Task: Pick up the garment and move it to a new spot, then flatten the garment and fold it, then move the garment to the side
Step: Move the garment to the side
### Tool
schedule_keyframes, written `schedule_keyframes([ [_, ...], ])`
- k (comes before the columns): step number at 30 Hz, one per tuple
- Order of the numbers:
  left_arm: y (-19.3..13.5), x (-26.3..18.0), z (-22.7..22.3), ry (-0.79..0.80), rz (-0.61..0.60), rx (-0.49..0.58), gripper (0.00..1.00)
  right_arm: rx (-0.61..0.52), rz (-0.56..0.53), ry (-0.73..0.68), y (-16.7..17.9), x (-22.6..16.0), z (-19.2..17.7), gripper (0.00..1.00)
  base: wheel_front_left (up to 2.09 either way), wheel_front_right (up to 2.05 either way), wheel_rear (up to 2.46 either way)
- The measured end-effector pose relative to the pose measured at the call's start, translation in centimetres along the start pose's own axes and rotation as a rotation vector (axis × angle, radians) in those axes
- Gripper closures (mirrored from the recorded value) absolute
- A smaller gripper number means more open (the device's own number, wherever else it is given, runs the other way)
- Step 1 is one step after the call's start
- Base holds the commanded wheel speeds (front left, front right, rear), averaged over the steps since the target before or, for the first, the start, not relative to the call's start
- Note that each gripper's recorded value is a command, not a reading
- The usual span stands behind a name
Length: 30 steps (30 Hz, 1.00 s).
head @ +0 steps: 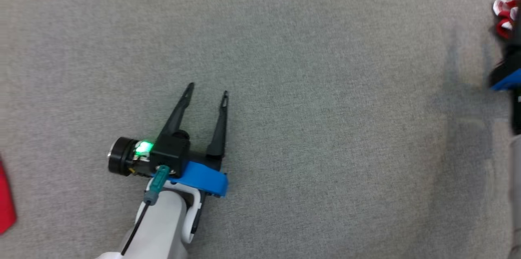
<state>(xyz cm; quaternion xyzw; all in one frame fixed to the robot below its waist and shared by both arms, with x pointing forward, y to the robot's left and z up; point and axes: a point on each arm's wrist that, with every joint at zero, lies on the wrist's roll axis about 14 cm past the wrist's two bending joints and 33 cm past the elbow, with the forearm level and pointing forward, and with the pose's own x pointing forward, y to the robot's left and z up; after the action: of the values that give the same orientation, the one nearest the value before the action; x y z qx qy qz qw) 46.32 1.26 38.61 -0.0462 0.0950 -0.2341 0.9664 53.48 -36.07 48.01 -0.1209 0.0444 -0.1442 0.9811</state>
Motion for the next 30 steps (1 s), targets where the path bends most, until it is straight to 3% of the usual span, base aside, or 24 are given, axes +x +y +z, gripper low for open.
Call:
schedule_keyframes([
  [1,1.1,-0.6,0.7,-0.011,0.041,0.008,0.0,0.047,0.053,-0.019,2.5,-1.0,0.3,0.0,0.0,0.0,0.0],
  [9,4.8,-3.4,3.3,-0.062,0.185,0.02,0.0,0.227,0.231,-0.031,10.6,-6.0,0.4,0.0,0.0,0.0,0.0],
  [19,8.2,-7.3,4.6,-0.092,0.346,-0.015,0.0,0.297,0.312,-0.024,13.8,-10.4,0.6,0.0,0.0,0.0,0.0],
  [30,8.7,-11.3,4.6,-0.09,0.41,-0.026,0.0,0.303,0.38,-0.025,15.5,-14.0,1.2,0.0,0.0,0.0,0.0],
])
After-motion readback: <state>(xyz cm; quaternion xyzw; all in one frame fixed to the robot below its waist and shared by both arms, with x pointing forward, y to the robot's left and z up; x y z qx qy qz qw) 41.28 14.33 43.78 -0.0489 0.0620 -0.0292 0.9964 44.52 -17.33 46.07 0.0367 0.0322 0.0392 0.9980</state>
